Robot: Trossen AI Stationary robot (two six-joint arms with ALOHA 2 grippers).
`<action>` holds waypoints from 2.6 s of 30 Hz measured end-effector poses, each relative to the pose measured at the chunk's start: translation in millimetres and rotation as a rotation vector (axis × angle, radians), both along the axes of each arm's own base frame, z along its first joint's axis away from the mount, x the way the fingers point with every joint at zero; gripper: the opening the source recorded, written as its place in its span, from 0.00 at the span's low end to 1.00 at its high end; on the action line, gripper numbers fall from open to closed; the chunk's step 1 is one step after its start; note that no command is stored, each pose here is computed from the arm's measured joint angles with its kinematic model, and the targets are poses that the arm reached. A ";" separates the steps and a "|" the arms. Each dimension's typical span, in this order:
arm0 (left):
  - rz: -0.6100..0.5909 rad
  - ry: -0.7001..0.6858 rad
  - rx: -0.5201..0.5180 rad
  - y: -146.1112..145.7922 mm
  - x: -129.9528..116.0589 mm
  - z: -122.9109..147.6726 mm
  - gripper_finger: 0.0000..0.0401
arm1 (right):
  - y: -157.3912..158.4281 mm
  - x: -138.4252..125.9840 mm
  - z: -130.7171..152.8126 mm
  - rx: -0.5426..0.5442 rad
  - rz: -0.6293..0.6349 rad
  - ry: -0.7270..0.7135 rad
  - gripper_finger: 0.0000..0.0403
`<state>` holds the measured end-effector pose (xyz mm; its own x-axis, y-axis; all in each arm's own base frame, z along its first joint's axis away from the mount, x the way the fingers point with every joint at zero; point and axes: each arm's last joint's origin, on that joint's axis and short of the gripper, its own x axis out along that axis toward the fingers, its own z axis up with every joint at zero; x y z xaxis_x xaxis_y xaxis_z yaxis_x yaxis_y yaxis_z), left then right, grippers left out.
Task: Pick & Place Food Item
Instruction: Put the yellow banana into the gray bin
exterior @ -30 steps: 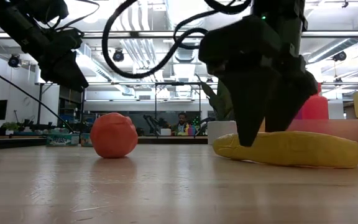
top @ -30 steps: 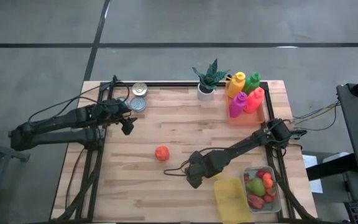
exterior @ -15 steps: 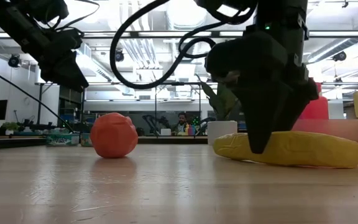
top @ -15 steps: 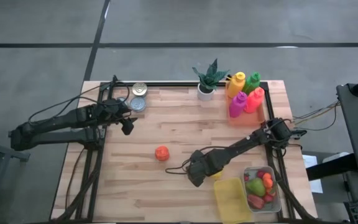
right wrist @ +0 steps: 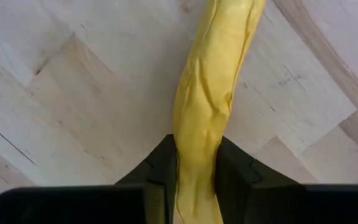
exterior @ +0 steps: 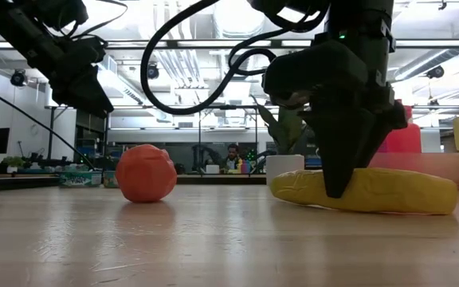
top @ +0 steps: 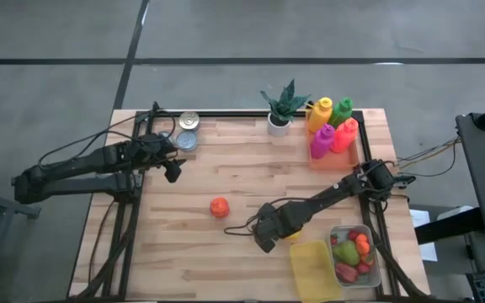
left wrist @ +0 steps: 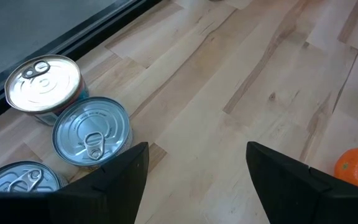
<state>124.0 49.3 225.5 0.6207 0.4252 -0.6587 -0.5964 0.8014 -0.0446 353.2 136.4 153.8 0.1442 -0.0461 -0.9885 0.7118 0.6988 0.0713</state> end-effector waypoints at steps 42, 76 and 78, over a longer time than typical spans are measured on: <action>0.000 0.000 0.000 0.0 0.0 -0.1 0.69 | -18.9 -92.6 158.0 0.078 0.132 -0.262 0.23; 0.000 0.000 0.000 0.0 0.0 -0.1 0.69 | 60.2 -227.7 163.1 -0.070 0.728 -0.047 0.23; 0.000 0.000 0.000 0.0 0.0 -0.1 0.69 | 58.0 -227.8 163.6 -0.055 0.528 -0.056 0.23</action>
